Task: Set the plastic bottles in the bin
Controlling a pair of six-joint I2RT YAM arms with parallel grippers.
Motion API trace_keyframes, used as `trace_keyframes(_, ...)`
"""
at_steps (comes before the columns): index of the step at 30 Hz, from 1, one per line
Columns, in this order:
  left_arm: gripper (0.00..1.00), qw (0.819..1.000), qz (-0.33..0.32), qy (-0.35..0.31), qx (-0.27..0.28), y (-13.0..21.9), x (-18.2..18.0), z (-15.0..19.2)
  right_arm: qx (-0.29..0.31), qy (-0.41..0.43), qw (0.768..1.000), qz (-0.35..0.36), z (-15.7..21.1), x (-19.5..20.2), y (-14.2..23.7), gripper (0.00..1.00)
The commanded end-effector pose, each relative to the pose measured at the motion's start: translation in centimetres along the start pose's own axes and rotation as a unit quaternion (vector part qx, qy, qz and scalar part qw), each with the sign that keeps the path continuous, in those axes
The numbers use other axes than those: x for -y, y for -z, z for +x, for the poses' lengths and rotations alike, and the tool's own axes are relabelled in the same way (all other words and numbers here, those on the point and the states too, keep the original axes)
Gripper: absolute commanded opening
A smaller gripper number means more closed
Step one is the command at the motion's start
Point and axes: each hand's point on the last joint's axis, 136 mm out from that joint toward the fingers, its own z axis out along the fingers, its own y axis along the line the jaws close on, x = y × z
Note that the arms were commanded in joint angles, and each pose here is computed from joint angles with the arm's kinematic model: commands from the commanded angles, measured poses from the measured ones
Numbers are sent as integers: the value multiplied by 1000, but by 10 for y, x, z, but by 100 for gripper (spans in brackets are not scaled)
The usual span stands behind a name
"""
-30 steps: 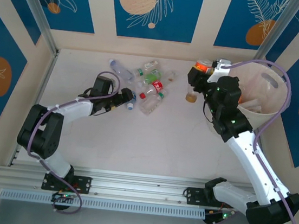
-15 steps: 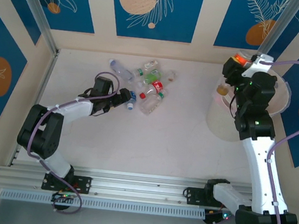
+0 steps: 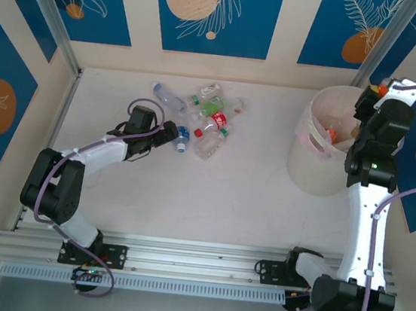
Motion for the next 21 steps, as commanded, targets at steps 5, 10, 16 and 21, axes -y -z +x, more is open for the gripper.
trace_keyframes(5, 100, 999, 0, -38, -1, 5, 16, -6, -46, 33, 995, 85, 39, 31, -28, 42)
trace_keyframes(10, 100, 997, -3, -65, -33, 2, 24, 0, -81, 38, 987, 131, 55, 46, -39, 49)
trace_keyframes(16, 100, 995, 40, -79, -42, 1, 41, 6, -109, 34, 977, 180, 64, 60, -40, 70)
trace_keyframes(21, 100, 996, 40, -80, -24, 4, 38, 5, -109, 0, 978, 175, 59, 58, -30, 90)
